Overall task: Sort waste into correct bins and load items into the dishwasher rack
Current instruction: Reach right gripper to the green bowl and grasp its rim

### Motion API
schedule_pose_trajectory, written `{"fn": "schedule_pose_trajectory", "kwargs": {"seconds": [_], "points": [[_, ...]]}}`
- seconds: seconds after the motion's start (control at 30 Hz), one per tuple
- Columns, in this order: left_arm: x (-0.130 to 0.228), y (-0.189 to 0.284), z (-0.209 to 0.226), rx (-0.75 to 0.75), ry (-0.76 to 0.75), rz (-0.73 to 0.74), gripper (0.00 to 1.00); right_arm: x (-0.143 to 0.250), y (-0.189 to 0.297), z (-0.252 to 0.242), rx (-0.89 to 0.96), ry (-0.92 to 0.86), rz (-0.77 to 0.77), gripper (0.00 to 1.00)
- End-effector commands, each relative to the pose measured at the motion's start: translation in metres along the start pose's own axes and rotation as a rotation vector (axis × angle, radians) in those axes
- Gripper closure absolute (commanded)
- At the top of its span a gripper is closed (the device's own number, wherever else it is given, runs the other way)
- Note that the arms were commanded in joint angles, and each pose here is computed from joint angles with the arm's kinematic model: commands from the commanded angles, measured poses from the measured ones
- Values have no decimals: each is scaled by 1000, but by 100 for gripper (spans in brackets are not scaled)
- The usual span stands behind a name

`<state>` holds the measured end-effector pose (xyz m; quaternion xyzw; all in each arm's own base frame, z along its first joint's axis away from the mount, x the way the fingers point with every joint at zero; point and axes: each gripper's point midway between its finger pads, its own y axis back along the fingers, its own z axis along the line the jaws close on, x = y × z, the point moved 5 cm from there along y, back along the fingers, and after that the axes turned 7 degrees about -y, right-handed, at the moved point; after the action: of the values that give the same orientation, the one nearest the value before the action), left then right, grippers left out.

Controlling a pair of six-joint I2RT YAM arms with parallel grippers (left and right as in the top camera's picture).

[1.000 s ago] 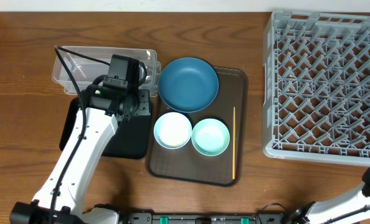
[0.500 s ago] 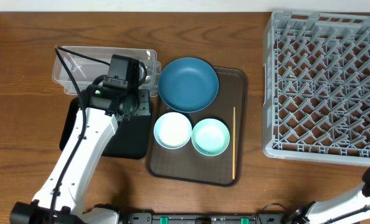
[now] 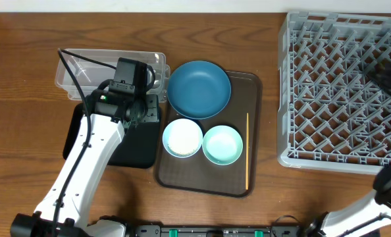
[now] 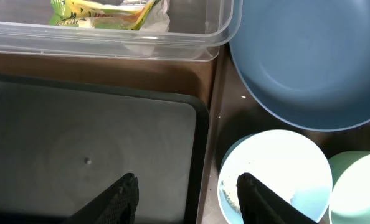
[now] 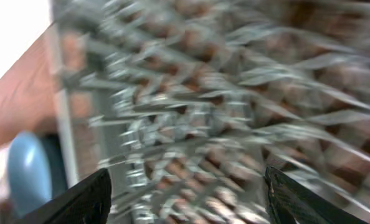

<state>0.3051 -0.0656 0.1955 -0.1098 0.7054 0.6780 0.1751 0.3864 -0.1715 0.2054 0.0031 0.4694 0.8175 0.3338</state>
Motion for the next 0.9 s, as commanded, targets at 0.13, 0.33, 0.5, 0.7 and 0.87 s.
{"fn": "schedule_pose_trajectory", "kwargs": {"seconds": [0.13, 0.33, 0.5, 0.7, 0.87], "points": [[-3, 2, 1, -8, -8, -6, 46, 46, -49, 115, -190, 371, 166, 23], [-3, 2, 1, -8, -8, -6, 46, 100, -83, 164, -76, 563, 317, 19], [-3, 2, 1, -8, -8, -6, 45, 158, -97, 195, -39, 679, 478, 17], [-2, 2, 1, -8, -8, -5, 45, 225, -110, 202, 14, 728, 661, 25], [-2, 2, 1, -8, -8, -5, 45, 268, -130, 188, 49, 702, 745, 36]]}}
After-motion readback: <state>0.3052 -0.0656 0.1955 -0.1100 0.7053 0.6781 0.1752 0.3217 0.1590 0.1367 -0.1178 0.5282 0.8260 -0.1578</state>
